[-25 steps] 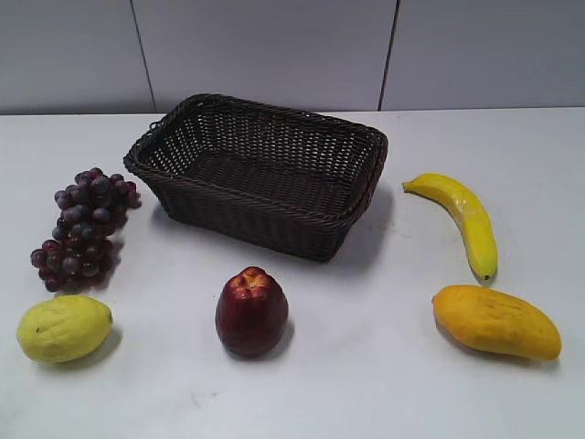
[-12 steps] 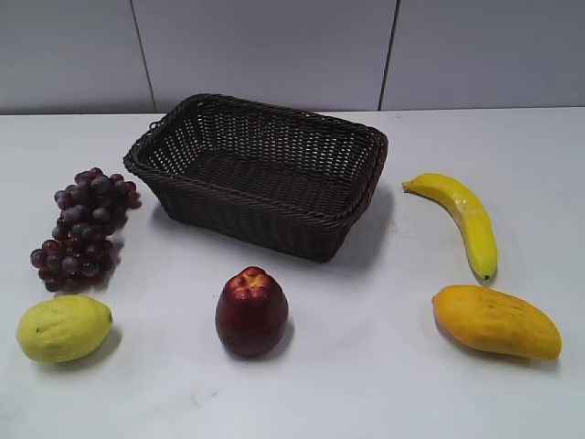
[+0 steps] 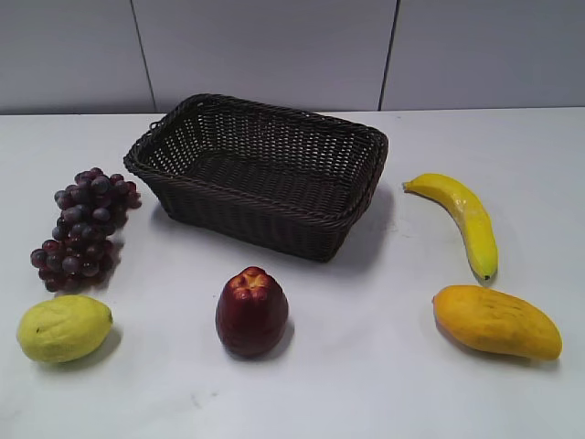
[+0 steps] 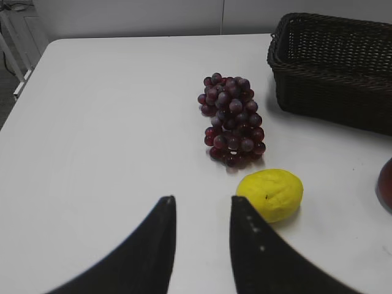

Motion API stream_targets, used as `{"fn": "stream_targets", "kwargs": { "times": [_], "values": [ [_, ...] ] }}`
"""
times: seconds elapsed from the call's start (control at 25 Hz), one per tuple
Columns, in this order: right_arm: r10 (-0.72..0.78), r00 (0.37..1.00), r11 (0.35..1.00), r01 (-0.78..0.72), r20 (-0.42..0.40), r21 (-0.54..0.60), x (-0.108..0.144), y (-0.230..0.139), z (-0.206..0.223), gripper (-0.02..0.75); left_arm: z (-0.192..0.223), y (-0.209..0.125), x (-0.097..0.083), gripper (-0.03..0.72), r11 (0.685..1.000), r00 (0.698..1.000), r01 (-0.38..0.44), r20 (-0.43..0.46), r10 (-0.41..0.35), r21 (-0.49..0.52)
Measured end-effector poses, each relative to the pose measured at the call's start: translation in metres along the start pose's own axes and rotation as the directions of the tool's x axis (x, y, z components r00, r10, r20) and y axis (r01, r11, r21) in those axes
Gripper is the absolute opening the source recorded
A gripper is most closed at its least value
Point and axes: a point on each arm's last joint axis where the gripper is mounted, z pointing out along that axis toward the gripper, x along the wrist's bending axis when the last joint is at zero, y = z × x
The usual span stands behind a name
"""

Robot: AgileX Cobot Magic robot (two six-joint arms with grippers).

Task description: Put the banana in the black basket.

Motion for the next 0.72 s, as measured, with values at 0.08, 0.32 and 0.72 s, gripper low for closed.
{"fn": "stream_targets", "kwargs": {
  "times": [0.08, 0.32, 0.72],
  "values": [
    [0.015, 1.000, 0.998, -0.015, -0.002, 0.066, 0.001, 0.002, 0.020, 0.655, 0.000, 0.000, 0.000, 0.221, 1.000, 1.000, 0.000, 0.000, 0.000, 0.000],
    [0.018, 1.000, 0.969, -0.020, 0.009, 0.245, 0.002, 0.014, 0.084, 0.654, 0.000, 0.000, 0.000, 0.221, 1.000, 1.000, 0.000, 0.000, 0.000, 0.000],
    [-0.014, 0.999, 0.857, 0.031, -0.038, 0.515, 0.022, 0.018, 0.177, 0.646, 0.000, 0.000, 0.000, 0.221, 1.000, 1.000, 0.000, 0.000, 0.000, 0.000]
  ]
}}
